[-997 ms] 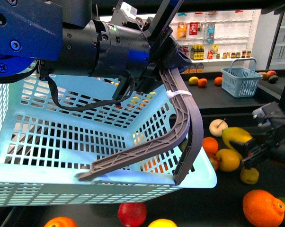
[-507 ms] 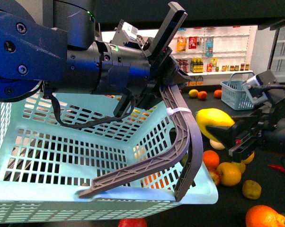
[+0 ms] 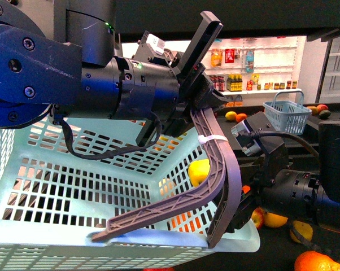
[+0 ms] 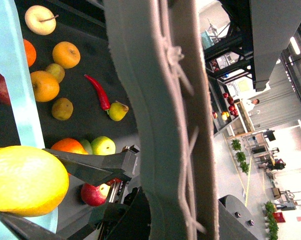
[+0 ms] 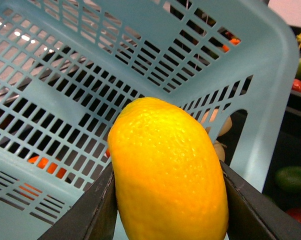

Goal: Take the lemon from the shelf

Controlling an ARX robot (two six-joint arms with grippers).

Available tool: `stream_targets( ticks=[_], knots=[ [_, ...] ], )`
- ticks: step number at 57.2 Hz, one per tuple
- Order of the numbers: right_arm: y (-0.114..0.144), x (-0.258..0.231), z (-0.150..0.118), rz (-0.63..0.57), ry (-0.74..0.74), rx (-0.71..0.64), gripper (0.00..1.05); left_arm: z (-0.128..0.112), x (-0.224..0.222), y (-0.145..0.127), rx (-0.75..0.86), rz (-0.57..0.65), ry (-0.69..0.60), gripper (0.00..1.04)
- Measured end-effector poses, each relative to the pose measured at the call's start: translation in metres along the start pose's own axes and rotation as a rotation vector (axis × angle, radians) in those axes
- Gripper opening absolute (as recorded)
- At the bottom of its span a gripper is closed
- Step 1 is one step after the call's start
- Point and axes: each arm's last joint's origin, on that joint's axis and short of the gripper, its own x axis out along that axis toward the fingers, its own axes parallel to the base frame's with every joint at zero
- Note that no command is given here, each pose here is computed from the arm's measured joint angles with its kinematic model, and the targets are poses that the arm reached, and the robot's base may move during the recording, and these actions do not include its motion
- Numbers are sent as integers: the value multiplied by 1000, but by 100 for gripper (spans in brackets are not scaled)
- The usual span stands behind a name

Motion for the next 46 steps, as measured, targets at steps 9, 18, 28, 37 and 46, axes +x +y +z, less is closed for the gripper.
stream_targets(
  ticks=[9, 18, 28, 37, 46],
  knots=[
    [-6, -3, 4, -20, -46, 14, 94, 0, 0, 0, 0, 2, -2, 8],
    [-35, -15, 12, -100, -88, 89, 97, 0, 0, 0, -9, 1, -1, 8],
    [-80, -40, 12, -221, -103, 135, 97, 0, 0, 0, -4, 2, -1, 8],
    [-101, -64, -13, -203, -28, 141, 97, 0, 0, 0, -2, 2, -1, 8],
    [-95, -83, -66, -25, 138, 186, 97, 0, 0, 0, -10, 1, 0, 8]
  ],
)
